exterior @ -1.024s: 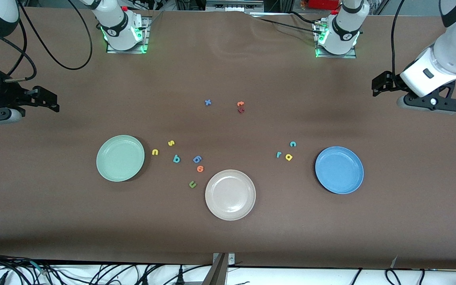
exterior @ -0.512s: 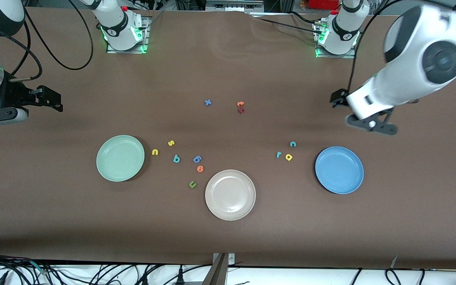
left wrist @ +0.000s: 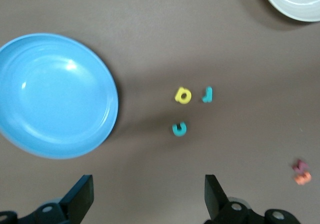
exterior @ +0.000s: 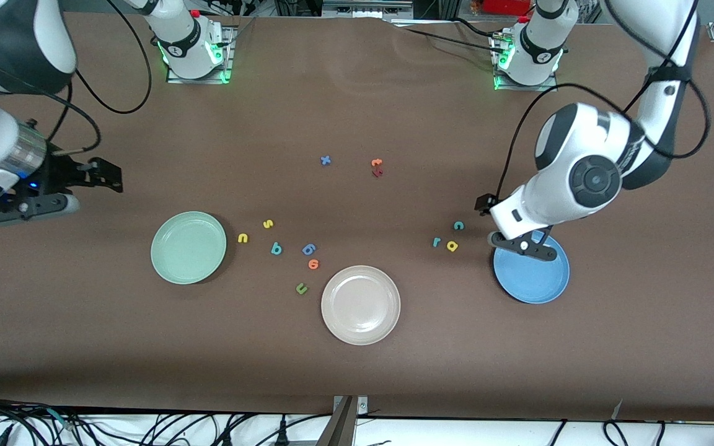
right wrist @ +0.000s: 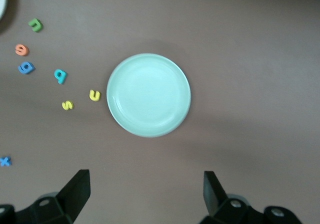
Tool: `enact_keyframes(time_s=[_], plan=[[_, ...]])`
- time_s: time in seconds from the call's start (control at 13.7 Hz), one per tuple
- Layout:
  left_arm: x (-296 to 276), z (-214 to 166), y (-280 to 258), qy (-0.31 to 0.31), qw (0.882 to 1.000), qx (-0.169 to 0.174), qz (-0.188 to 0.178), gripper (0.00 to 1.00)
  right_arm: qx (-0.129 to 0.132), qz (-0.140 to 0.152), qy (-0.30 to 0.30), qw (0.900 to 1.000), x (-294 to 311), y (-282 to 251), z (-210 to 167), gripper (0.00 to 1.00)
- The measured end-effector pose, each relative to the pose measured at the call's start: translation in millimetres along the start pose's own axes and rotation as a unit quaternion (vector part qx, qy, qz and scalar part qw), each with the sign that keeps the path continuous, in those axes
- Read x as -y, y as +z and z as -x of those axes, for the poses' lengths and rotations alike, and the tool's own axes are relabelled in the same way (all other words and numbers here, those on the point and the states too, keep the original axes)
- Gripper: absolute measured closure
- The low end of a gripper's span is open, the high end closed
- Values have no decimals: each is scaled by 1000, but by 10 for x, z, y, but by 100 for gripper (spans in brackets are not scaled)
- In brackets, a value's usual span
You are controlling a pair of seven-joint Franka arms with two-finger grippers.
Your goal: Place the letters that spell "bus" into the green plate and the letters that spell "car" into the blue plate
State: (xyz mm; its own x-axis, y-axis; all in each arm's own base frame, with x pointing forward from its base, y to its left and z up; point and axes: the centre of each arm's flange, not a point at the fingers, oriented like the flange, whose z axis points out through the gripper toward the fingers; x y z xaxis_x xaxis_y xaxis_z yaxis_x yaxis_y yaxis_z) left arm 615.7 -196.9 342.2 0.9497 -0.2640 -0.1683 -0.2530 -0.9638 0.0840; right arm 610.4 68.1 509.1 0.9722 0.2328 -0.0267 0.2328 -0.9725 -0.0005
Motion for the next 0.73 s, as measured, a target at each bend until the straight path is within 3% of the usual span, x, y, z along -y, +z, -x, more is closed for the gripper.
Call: enact_keyframes(time_s=[0.07, 0.22, 0.51, 0.73], plan=[[-1, -37, 203, 0, 1000, -5, 1, 10, -10, 0, -3, 1000, 133, 131, -45, 0], [-27, -49, 613, 2, 1000, -20, 1, 14, -13, -4, 25, 1000, 404, 420, -67, 0], [-330, 67, 1413, 1, 999, -36, 0, 15, 9, -10, 96, 995, 963, 1028, -17, 0], [-566, 183, 1641, -2, 999, -42, -2, 17, 3, -18, 123, 992, 1210, 1441, -36, 5]])
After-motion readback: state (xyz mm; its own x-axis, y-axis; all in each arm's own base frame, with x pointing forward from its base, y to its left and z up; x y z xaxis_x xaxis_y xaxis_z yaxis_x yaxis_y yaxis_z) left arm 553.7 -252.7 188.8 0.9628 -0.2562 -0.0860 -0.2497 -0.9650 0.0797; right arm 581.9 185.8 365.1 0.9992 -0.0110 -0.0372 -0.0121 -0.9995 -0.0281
